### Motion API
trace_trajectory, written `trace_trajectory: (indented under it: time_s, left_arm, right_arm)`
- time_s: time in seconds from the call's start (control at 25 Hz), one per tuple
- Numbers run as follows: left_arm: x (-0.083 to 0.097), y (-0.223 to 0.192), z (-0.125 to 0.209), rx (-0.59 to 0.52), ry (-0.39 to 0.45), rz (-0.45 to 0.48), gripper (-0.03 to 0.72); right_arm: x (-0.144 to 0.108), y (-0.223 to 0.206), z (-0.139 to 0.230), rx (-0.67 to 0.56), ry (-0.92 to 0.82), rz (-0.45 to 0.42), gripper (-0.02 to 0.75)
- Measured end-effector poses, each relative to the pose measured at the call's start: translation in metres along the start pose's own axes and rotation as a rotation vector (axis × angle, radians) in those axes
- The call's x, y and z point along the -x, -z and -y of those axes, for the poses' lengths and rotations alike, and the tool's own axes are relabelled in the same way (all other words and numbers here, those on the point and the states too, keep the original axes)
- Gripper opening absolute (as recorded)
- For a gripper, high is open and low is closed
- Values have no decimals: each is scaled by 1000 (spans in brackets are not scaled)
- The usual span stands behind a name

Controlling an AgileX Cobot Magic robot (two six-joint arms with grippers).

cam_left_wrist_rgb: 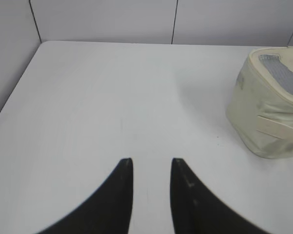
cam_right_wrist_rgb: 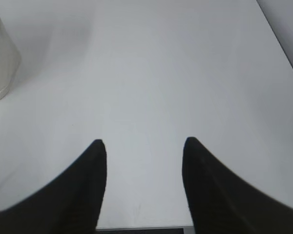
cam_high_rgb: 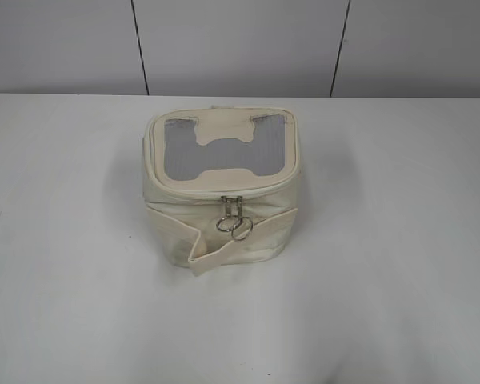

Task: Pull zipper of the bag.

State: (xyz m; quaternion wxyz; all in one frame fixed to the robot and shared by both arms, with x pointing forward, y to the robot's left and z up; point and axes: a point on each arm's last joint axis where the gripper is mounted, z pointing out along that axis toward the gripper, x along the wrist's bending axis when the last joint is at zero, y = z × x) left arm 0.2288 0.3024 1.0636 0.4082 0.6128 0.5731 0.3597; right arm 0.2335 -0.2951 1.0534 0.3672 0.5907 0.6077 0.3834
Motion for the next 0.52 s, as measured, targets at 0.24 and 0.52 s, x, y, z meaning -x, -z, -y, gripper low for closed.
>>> trace_trajectory:
  time_s: [0.24, 0.52]
  left_arm:
    - [0, 0, 0, 0, 0, 0, 209]
    - [0, 0, 0, 0, 0, 0, 209]
  right_arm:
    - [0, 0, 0, 0, 0, 1, 401]
    - [0, 0, 0, 0, -1, 0, 401]
